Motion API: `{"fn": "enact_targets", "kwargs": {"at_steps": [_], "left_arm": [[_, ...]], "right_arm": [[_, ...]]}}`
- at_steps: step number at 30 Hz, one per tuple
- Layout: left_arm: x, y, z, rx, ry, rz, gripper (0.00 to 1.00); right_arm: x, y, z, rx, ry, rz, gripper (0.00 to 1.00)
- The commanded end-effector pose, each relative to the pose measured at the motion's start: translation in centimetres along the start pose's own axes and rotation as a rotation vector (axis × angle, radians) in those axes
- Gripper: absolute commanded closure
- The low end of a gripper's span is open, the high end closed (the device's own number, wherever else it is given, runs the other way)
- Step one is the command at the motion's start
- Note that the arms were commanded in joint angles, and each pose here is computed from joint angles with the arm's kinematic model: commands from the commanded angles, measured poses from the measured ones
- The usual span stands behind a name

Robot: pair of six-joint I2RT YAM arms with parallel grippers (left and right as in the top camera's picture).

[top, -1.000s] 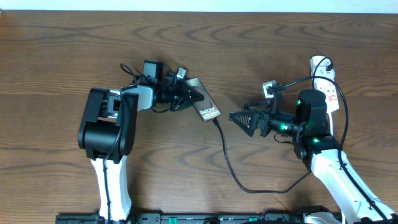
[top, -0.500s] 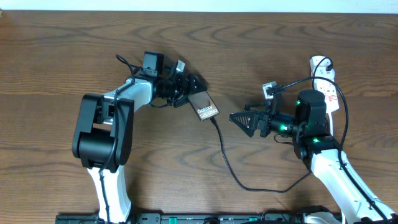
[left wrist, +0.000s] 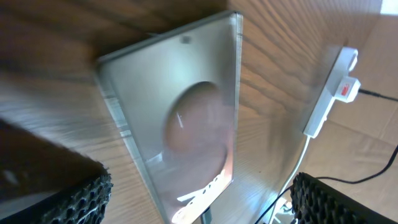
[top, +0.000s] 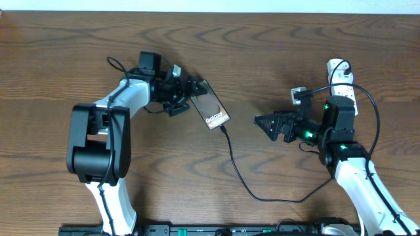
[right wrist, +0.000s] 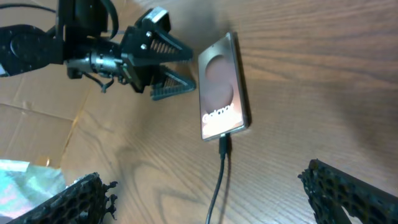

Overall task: Plug charger to phone and switch on socket
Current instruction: 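Lower the phone flat onto the table with the left gripper and release, then move the right gripper over the white power strip's switch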

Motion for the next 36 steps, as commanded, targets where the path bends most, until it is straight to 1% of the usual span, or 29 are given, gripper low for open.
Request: {"fn": "enact_targets", "kwargs": {"at_steps": [1, 5, 6, 8, 10, 11, 13, 14, 15, 16, 18, 21, 23, 26, 30, 33, 36], "left_arm": [[1.0, 10.6, 1.0, -0.187, -0.103, 0.366, 0.05], [-1.1, 9.6, 1.1, -0.166, -0.139, 0.360, 0.05], [-2.3, 8.8, 1.1, -0.150, -0.167, 0.362, 0.05], [-3.9, 7.7, 0.9, -0.111, -0.212, 0.373, 0.05], [-6.1, 5.9, 0.4, -0.047, -0.268, 0.383, 0.05], [-6.8, 5.2, 0.1, -0.022, -0.284, 0.383, 0.05], [-8.7, 3.4, -0.8, 0.034, -0.326, 0.368, 0.05], [-9.4, 2.7, -1.3, 0.060, -0.340, 0.357, 0.06], [-10.4, 1.7, -1.9, 0.090, -0.358, 0.341, 0.05], [-11.1, 1.0, -2.5, 0.112, -0.371, 0.330, 0.05], [-13.1, -0.8, -4.1, 0.178, -0.409, 0.296, 0.05], [-14.6, -2.2, -5.5, 0.230, -0.439, 0.268, 0.05], [-15.2, -2.8, -6.3, 0.257, -0.452, 0.259, 0.05], [-15.6, -3.1, -7.0, 0.281, -0.453, 0.258, 0.05], [-15.6, -2.7, -7.3, 0.273, -0.435, 0.275, 0.05], [-15.6, -2.5, -7.3, 0.270, -0.437, 0.284, 0.05], [-15.6, -2.5, -7.2, 0.269, -0.444, 0.291, 0.05]], "right_arm": [[-1.4, 0.5, 3.0, -0.128, -0.053, -0.065, 0.01], [-3.4, -0.8, 4.0, -0.155, -0.001, -0.271, 0.01], [-4.8, -1.8, 4.7, -0.143, 0.020, -0.392, 0.01], [-6.5, -2.5, 5.6, -0.140, 0.025, -0.492, 0.01], [-8.0, -3.0, 6.9, -0.128, -0.007, -0.537, 0.01], [-8.8, -3.5, 7.5, -0.122, -0.028, -0.567, 0.06], [-10.5, -4.7, 8.2, -0.096, -0.058, -0.653, 0.30], [-11.6, -5.6, 8.3, -0.052, -0.076, -0.727, 0.54], [-13.1, -6.9, 8.1, 0.016, -0.099, -0.827, 0.91], [-14.4, -8.0, 7.8, 0.077, -0.118, -0.915, 0.99], [-17.8, -10.3, 7.2, 0.189, -0.168, -1.108, 0.99], [-19.3, -11.9, 7.4, 0.214, -0.206, -1.164, 0.99], [-19.5, -13.3, 7.1, 0.237, -0.201, -1.179, 0.99], [-19.1, -16.0, 5.6, 0.301, -0.149, -1.178, 0.99], [-17.6, -20.0, 2.8, 0.405, -0.079, -1.104, 0.99], [-17.0, -22.1, 1.6, 0.446, -0.069, -1.065, 0.99], [-16.4, -23.7, 1.2, 0.445, -0.078, -1.047, 0.99]]}}
Point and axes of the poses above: each gripper's point midway between its finger pads, its own x axis out along the fingers, its own y axis along the line the jaws close on, z = x × y, the point moved 5 cm from there along -x, back along the fingers, and after that the axes turned 12 degrees about -x, right-handed, at the moved point
